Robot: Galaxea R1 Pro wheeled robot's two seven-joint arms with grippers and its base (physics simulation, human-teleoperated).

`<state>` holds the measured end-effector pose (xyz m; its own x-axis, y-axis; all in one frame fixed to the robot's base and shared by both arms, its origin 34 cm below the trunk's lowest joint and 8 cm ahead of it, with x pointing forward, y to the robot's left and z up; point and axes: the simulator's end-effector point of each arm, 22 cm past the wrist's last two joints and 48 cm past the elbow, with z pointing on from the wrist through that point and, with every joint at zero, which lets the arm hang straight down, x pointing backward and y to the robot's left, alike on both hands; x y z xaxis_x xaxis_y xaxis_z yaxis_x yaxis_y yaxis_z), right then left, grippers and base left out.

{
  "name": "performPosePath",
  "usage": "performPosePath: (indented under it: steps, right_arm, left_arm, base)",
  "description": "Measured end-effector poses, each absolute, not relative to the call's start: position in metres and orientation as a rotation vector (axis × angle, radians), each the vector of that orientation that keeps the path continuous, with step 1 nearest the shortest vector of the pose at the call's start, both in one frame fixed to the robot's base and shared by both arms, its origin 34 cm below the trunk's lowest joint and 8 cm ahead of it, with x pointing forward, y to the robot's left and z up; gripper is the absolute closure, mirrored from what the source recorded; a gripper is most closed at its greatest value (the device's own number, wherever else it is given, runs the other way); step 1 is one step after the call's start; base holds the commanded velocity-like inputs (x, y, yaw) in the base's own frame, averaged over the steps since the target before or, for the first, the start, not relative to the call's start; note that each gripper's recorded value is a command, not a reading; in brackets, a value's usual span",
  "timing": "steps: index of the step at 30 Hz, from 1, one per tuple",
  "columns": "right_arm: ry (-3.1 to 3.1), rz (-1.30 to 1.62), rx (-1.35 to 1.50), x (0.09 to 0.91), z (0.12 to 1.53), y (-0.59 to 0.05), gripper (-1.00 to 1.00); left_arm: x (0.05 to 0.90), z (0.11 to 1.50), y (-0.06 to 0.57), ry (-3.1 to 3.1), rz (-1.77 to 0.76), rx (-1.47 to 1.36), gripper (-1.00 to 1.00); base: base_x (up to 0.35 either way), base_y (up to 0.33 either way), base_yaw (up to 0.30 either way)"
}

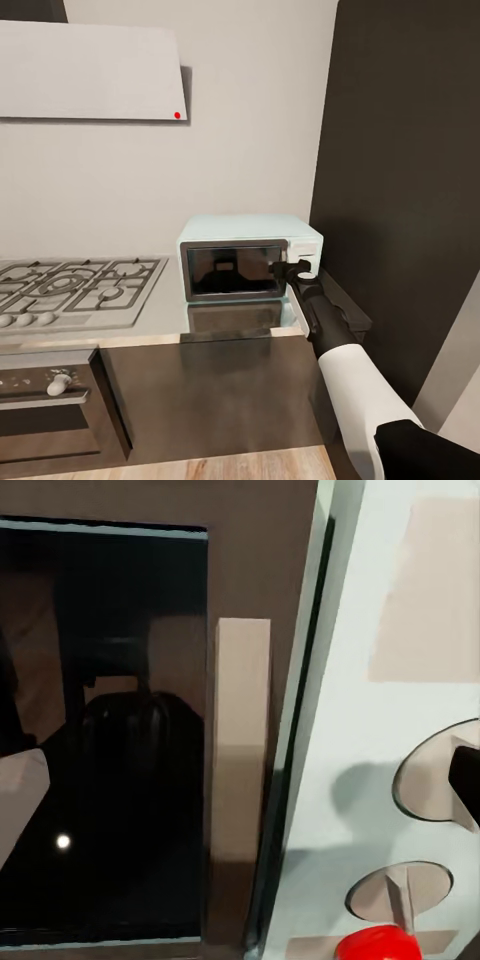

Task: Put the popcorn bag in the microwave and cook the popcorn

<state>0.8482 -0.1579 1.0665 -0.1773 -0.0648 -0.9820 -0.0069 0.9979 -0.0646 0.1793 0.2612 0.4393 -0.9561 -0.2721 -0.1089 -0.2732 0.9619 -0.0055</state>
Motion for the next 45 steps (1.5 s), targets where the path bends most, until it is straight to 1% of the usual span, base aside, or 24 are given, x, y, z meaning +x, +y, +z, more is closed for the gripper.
performPosePath:
  steps: [10,45]
  right_arm:
    - [1.748,-0.051,-0.053,0.848,1.067,-0.158,-1.00]
    - [1.786,-0.015,-0.058,0.852,1.035,-0.159,-1.00]
  left_arm:
    - [0.179,0.439,0.261,3.004,0.015,-0.418,-1.00]
    - [0.179,0.440,0.261,3.002,0.014,-0.417,-1.00]
  base:
    - [0.042,0.062,0.000]
    - [0.000,-0.004,0.000]
